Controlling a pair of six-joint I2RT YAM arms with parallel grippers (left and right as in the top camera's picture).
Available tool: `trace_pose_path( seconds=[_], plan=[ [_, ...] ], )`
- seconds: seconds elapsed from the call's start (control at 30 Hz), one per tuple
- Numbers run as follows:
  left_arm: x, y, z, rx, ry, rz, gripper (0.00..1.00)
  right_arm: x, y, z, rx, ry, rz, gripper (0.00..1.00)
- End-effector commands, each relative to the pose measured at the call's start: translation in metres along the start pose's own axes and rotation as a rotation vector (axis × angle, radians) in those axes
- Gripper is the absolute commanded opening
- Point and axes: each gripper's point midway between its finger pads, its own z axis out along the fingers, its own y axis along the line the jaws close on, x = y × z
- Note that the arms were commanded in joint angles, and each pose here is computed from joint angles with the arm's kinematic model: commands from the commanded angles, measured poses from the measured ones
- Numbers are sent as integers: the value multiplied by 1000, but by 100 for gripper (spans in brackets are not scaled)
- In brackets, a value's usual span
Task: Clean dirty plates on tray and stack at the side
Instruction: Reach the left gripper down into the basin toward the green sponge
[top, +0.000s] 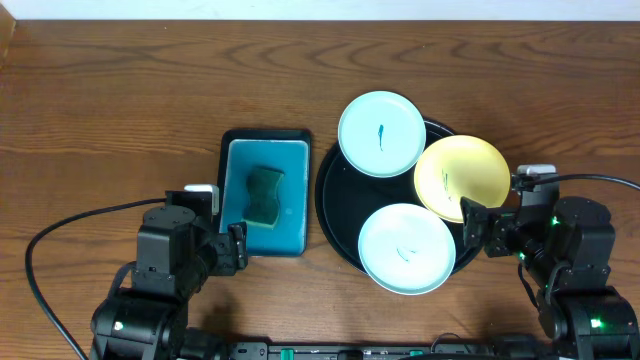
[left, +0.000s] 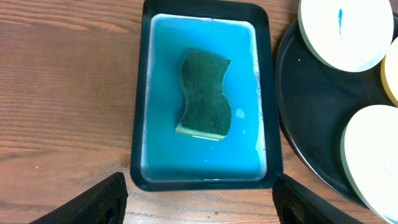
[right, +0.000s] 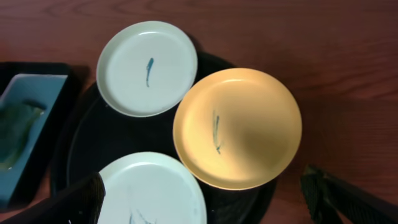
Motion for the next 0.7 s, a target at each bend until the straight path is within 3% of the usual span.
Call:
trace_pose_path(
  seconds=[0.0,0.3,0.67],
  plan=[
    [-7,-2,-6,7,-20,-15,75,-6,7,-5,-34,-15,6,99],
    [-38,-8,-1,31,-117,-72,76,-9,7,-2,-35,-17,44,99],
    [-37,-4,72,-18,85,-45,76,4,3,15,-28,75,60,99]
  ],
)
